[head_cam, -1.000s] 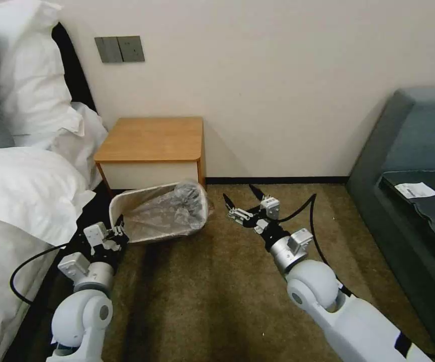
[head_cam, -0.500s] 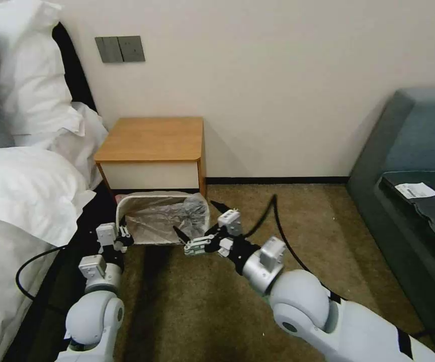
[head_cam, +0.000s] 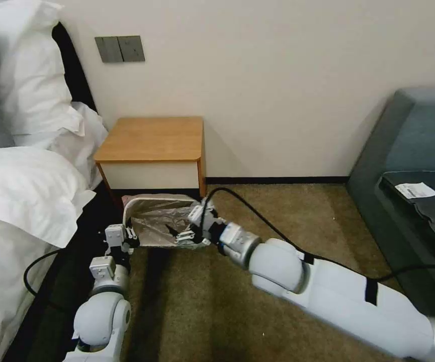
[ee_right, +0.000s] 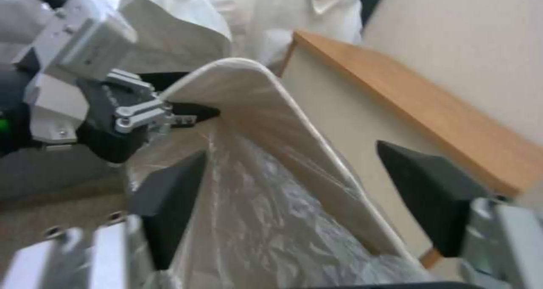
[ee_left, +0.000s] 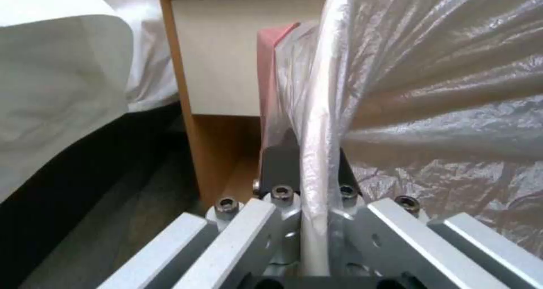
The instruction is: Pick up the garbage bag from the table and place it over the trash can.
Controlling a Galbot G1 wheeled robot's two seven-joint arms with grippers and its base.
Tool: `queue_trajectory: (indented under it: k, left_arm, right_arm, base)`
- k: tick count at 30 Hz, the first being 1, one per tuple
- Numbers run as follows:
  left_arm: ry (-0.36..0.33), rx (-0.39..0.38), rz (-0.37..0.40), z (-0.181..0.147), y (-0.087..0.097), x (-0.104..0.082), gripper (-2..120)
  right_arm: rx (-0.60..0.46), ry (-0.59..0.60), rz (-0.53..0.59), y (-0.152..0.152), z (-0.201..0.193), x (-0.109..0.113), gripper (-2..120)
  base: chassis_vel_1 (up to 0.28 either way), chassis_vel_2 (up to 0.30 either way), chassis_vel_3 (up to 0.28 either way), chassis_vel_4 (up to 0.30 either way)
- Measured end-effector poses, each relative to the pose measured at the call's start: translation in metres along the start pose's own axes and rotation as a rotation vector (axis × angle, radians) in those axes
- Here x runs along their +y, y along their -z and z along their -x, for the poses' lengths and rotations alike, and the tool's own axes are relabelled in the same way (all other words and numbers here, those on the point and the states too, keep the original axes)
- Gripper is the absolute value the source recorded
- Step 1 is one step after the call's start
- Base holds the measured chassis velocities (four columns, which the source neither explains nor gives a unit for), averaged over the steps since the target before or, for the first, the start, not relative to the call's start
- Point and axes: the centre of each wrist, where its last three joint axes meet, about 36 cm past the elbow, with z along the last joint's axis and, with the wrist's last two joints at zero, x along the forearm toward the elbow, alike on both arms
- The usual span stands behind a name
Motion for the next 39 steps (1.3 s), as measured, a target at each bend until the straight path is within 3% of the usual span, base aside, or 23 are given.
queue_trajectory:
  k: [3, 10, 21, 28, 32, 39]
  left_arm:
    - [0.003, 0.002, -0.003, 0.001, 0.0, 0.001, 0]
    - [0.001, 0.009, -0.017, 0.004, 0.002, -0.002, 0]
    - [-0.003, 0.014, -0.022, 0.006, 0.004, -0.006, 0]
    - [0.0, 0.02, -0.021, 0.005, 0.003, -0.006, 0]
    - [0.0, 0.021, -0.023, 0.005, 0.003, -0.007, 0]
    - [0.002, 0.022, -0.022, 0.005, 0.003, -0.007, 0]
  right_arm:
    - [-0.023, -0.01, -0.003, -0.001, 0.001, 0.0, 67]
    - [-0.031, -0.007, -0.005, -0.011, -0.011, -0.01, 89]
    - [-0.011, 0.051, -0.034, -0.018, -0.004, -0.003, 100]
    - [0.012, 0.069, -0.048, -0.019, 0.004, 0.0, 94]
    - [0.029, 0.056, -0.052, -0.018, 0.006, 0.002, 84]
    - [0.044, 0.05, -0.056, -0.017, 0.007, 0.003, 57]
  base:
    - [0.0, 0.0, 0.0, 0.0]
    - [0.0, 0.0, 0.0, 0.0]
    - [0.0, 0.0, 0.0, 0.0]
    - [0.0, 0.0, 0.0, 0.0]
    - [0.0, 0.0, 0.0, 0.0]
    - [0.0, 0.0, 0.0, 0.0]
